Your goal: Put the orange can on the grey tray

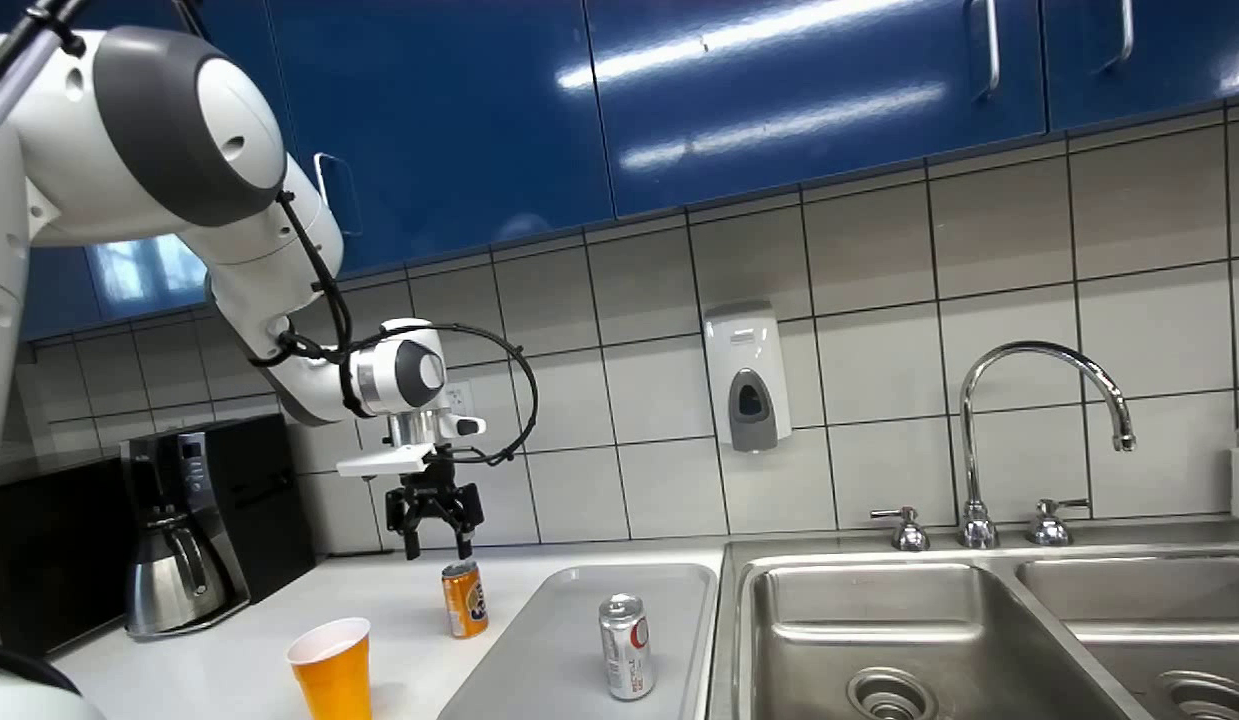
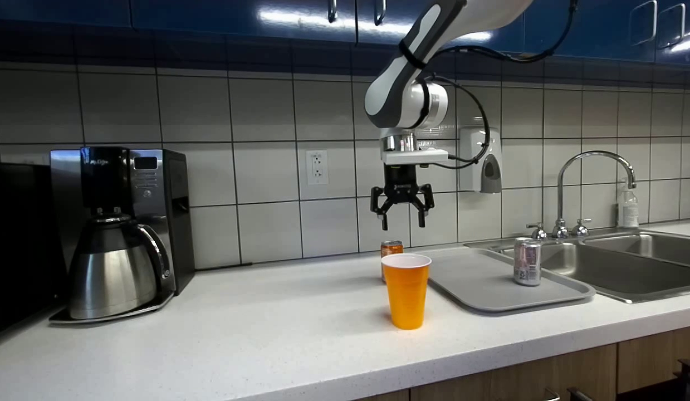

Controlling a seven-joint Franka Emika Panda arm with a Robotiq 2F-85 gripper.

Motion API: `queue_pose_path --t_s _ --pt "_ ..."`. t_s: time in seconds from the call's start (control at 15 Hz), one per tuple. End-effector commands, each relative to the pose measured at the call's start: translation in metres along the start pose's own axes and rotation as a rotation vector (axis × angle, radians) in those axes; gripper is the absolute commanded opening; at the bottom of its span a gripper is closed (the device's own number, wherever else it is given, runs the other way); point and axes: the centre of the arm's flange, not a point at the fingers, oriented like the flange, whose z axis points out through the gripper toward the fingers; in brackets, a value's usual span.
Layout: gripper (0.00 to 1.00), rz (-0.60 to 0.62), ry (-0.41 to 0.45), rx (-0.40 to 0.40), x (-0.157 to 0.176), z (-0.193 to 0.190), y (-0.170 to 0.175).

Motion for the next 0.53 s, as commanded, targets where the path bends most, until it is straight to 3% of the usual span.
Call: queue_pose_path --t_s 0.0,0.47 --pt "1.00 -0.053 -0.028 -0.026 0.028 -0.003 -0.001" --pt "1.00 -0.099 -0.038 -0.020 0.052 0.014 -0.005"
